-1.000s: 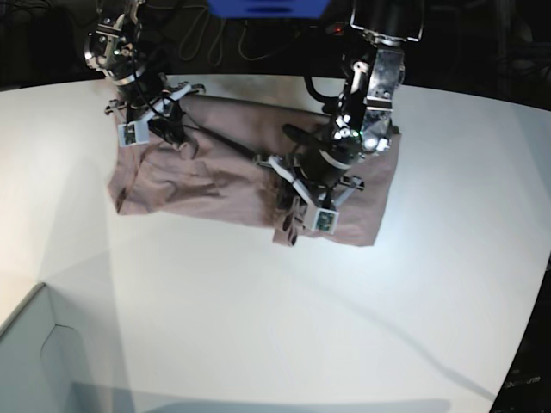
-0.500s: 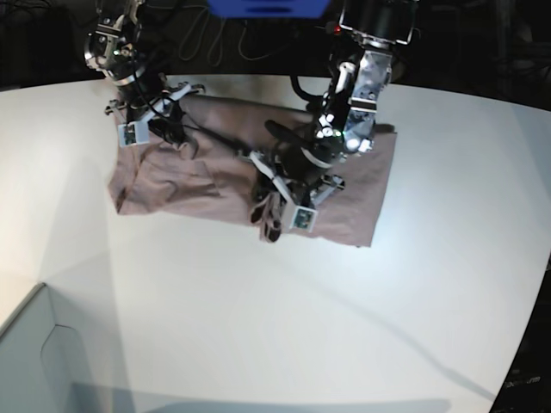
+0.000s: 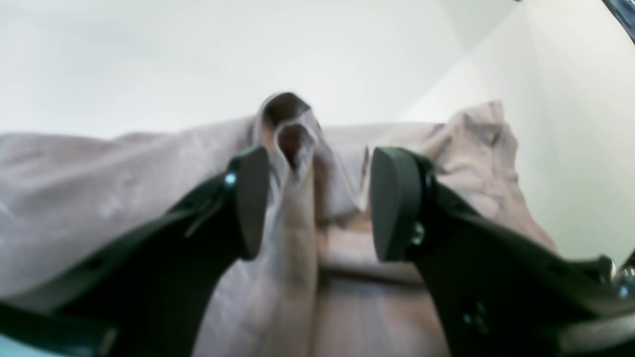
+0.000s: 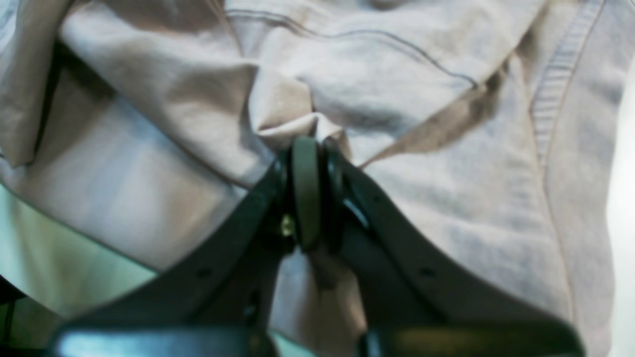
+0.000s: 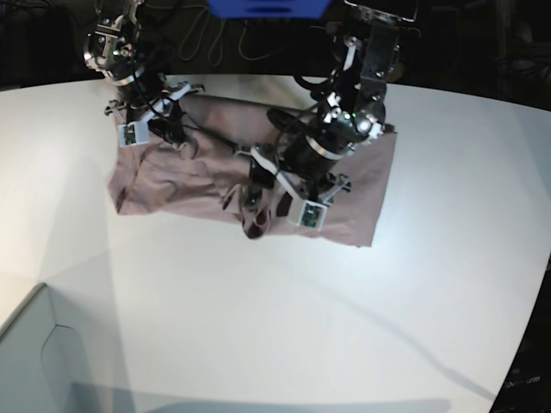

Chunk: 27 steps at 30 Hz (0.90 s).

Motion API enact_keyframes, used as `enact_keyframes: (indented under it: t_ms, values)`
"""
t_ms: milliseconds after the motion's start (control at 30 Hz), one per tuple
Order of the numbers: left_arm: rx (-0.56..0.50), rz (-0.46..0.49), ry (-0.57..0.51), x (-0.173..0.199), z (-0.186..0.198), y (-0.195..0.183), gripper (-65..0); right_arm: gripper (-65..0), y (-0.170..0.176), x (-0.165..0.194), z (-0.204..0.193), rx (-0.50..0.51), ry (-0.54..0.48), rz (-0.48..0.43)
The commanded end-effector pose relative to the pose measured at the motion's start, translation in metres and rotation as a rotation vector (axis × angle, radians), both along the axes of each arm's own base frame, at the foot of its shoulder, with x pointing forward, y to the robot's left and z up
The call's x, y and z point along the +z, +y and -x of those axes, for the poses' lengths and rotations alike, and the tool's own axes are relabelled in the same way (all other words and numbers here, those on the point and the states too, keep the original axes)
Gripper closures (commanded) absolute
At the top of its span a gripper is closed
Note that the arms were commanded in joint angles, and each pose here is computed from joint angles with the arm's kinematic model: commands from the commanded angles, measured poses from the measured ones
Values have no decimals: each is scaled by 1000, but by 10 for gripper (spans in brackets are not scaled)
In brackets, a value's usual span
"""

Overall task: Layout the t-shirt on the table in an organized manner, then fold the t-shirt properly
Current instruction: 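Carry the strip end with the left gripper over toward the right gripper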

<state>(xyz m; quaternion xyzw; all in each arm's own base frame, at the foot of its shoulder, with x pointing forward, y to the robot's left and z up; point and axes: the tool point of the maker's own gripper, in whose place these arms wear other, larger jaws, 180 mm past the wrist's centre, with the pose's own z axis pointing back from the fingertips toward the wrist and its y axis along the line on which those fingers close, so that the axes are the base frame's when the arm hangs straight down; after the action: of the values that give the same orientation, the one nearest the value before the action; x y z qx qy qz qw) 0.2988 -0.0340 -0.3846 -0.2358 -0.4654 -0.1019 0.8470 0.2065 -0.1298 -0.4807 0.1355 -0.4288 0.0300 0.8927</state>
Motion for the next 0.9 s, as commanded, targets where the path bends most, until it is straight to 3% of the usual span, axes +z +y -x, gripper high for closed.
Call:
enact_keyframes:
  t_ms: [0,100,267,367,467,867]
  values:
    - [1,22,-19,7,1,-4,-322,0,0,-11,13,42,71,33]
    - [31,23,-2,1,8,5,-321,0,0,-11,13,42,71,33]
    - [247,-12,1,-2,-9,84,-321,0,-3,-10,12,40,68,38]
    - [269,-22,16,-9,-13,95,-321,0,-7,-11,12,45,71,49]
    - [251,-20,59,-24,-7,89,-321,0,-7,-11,12,44,70,48]
    - [-72,10,154,-46,50,-23,-321,0,-10,-10,12,43,69,53]
